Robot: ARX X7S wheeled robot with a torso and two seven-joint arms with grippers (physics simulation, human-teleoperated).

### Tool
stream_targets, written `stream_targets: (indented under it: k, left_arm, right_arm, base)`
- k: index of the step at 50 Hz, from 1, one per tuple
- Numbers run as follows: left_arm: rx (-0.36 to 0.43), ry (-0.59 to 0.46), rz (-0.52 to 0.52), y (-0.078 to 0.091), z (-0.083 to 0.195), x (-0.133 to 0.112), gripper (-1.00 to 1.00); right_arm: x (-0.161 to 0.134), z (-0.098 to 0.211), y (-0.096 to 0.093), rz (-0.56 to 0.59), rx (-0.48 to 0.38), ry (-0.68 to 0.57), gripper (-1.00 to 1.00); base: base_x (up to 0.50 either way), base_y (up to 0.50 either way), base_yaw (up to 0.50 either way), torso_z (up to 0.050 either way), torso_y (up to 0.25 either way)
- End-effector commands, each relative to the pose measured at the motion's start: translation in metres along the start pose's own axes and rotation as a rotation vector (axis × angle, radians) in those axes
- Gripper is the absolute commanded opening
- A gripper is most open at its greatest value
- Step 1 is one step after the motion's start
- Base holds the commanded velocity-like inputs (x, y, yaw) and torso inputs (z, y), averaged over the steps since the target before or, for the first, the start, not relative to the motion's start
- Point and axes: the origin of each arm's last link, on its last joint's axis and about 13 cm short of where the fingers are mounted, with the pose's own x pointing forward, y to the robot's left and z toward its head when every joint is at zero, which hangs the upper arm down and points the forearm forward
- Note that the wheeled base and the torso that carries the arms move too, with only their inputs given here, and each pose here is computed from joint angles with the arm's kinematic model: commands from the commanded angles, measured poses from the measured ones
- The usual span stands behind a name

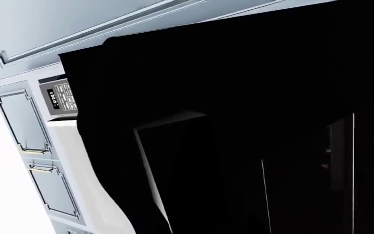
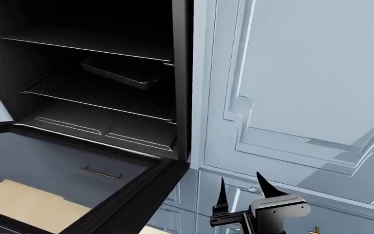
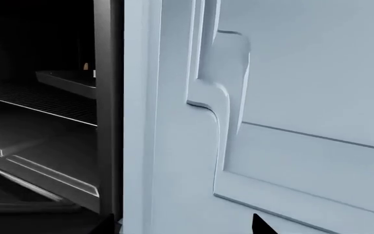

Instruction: Open the oven door

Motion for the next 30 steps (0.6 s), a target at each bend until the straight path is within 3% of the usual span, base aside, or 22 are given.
stream_targets:
  k: [1, 30]
  left_arm:
    - [-0.165, 0.049, 0.345, 0.003, 0.006, 0.003, -1.00]
    - [-0.203, 0.051, 0.338, -0.027, 0.017, -0.017, -1.00]
  right_arm:
    - [0.000, -0.001, 0.000, -0.001, -0.004, 0.001, 1.00]
    - [0.000, 0.001, 0.001, -0.003, -0.008, 0.005, 1.00]
  base:
    - [0.00, 0.00, 0.01, 0.000, 0.011]
    - [-0.01, 0.00, 0.00, 0.001, 0.003]
